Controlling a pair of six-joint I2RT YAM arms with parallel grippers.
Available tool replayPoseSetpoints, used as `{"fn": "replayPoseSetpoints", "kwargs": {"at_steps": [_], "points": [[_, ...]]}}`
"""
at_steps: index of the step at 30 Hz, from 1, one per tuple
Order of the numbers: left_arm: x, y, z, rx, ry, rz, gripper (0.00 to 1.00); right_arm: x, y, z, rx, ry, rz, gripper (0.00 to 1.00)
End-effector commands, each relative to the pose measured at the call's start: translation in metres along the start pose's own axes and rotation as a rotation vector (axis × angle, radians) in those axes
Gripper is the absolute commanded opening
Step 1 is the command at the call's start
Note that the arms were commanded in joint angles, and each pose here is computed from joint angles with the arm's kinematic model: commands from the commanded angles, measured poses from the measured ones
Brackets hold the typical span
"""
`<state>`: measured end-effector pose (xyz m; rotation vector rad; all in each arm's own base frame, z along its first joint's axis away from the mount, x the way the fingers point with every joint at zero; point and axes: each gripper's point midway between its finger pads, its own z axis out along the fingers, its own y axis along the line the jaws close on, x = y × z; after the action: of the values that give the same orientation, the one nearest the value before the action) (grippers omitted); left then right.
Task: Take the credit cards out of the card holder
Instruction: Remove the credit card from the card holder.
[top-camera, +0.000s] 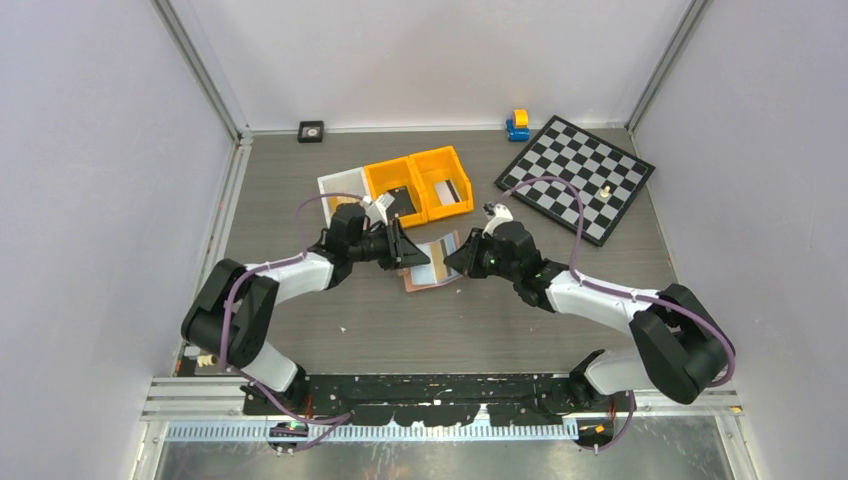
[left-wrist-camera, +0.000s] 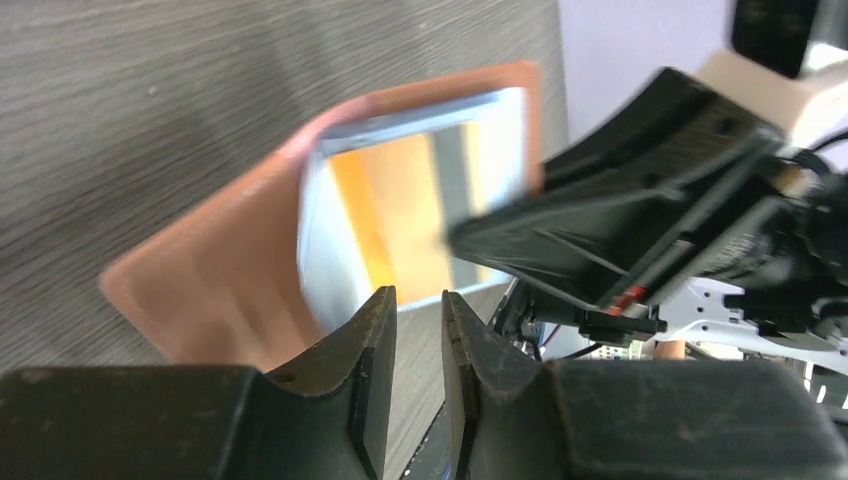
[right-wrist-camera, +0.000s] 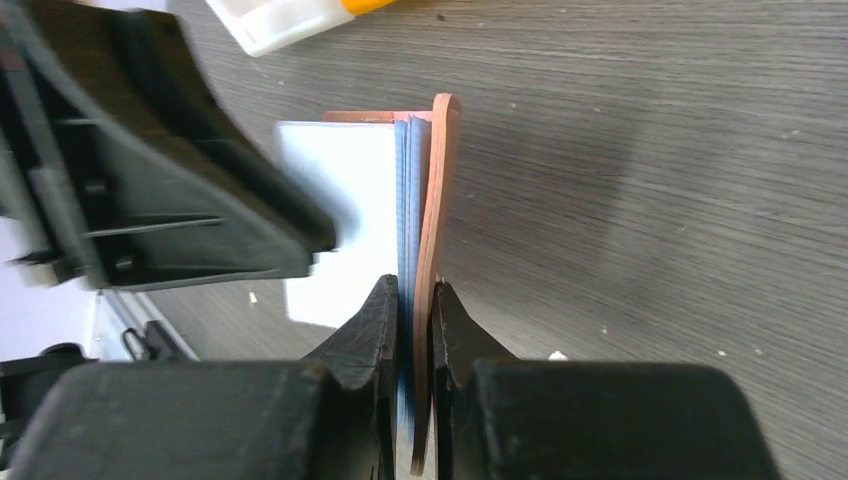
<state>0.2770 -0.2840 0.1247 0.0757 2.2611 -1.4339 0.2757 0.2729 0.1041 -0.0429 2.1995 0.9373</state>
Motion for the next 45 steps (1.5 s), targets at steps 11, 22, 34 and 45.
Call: {"fn": "replayPoseSetpoints", "kwargs": {"at_steps": [11,22,34,45], "points": [[0.0,0.003,0.005,0.031,0.034,-0.051,0.32,-0.036,0.073,-0.031,-0.343,-0.111,0.077,0.01],[-0.012,-0.021,-0.003,0.228,-0.021,-0.077,0.31,-0.038,0.079,-0.033,-0.407,-0.108,0.107,0.01],[-0.008,-0.051,-0.005,0.351,0.008,-0.027,0.22,-0.036,0.079,-0.026,-0.459,-0.082,0.156,0.01],[-0.014,-0.018,-0.008,0.194,-0.032,-0.058,0.0,-0.046,0.066,-0.032,-0.436,-0.134,0.188,0.2]]}}
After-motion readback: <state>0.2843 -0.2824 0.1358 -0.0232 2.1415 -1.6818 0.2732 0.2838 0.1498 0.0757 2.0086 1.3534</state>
